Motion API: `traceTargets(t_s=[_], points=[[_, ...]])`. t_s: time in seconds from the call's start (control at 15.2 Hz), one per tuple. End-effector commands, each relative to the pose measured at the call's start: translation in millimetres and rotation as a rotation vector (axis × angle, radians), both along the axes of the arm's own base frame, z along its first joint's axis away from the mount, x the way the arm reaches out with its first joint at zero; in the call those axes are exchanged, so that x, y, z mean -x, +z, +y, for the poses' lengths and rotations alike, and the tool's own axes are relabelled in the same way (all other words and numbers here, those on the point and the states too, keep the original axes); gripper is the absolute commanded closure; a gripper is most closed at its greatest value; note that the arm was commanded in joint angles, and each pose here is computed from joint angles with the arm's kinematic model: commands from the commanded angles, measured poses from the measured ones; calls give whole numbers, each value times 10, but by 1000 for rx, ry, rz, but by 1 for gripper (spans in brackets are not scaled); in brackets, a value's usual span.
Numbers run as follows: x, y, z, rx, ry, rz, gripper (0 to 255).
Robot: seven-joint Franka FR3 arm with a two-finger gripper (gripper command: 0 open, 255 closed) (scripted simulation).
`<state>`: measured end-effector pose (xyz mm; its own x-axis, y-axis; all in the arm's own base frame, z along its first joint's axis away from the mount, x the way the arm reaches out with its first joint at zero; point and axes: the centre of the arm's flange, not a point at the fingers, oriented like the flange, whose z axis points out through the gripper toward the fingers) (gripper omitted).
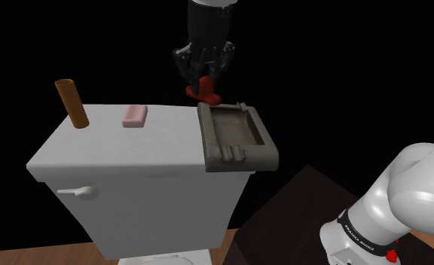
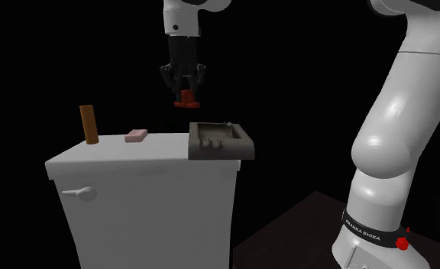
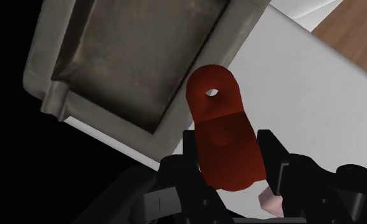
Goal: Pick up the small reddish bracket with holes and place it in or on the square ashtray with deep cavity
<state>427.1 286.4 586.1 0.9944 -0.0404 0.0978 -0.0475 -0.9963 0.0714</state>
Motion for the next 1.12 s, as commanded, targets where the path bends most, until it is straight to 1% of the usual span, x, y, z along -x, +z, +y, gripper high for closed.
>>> traceTargets(t_s=[0.0, 0.33, 1.06], points=[[135, 32, -234, -2, 1, 0, 255], [485, 60, -792, -2, 1, 0, 255], [485, -520, -792, -2, 1, 0, 255]])
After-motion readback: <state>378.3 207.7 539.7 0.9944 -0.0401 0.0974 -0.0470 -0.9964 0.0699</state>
